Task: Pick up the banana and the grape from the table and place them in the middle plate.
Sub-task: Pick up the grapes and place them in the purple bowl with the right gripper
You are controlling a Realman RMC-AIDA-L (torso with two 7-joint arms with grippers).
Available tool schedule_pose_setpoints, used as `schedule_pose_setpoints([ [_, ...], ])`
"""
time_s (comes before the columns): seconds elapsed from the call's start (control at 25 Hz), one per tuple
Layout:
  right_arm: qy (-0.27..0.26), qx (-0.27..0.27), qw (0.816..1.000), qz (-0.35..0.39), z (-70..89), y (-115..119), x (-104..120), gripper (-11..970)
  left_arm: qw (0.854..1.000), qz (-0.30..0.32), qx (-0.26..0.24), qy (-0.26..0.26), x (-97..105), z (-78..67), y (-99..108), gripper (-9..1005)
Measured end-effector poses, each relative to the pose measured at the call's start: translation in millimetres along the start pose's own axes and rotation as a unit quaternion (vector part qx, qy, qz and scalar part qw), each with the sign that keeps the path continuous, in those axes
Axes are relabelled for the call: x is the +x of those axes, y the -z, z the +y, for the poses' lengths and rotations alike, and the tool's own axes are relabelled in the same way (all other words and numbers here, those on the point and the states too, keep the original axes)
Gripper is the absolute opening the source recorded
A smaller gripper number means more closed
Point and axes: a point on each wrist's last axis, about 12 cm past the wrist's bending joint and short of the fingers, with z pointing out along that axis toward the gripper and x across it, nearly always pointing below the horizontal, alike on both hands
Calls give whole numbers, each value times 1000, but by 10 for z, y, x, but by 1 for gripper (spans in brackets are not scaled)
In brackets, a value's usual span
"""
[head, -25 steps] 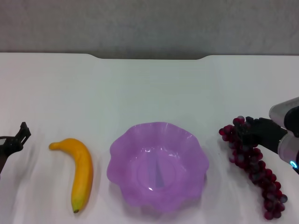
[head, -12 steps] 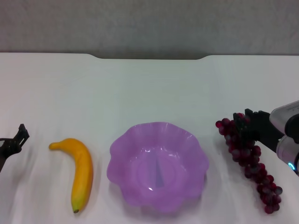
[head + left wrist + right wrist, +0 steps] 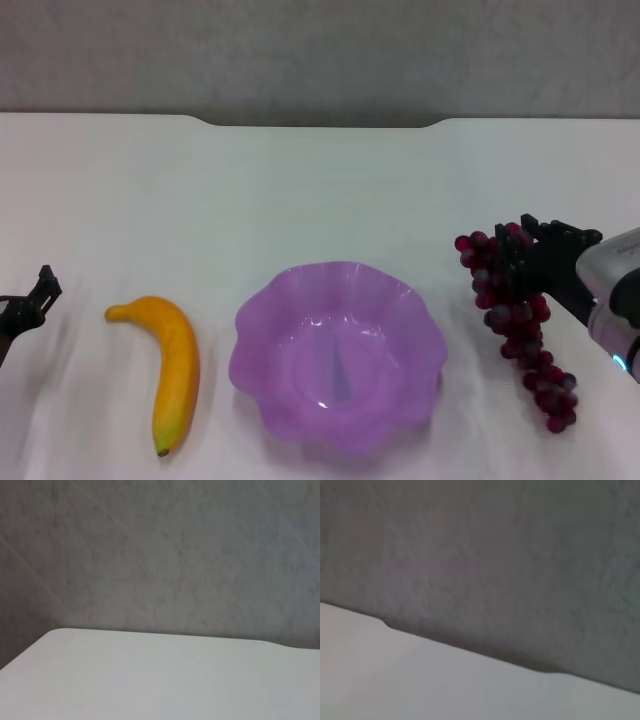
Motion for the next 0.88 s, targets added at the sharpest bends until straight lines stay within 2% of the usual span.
schedule_pose_setpoints([
  [0.4, 21, 9, 998, -54, 81, 119, -75, 288, 1000, 0, -1, 0, 4, 3, 4, 891],
  [0.88, 54, 10, 992, -117, 158, 234, -321, 280, 1000, 1, -1, 0, 4, 4, 4, 891],
])
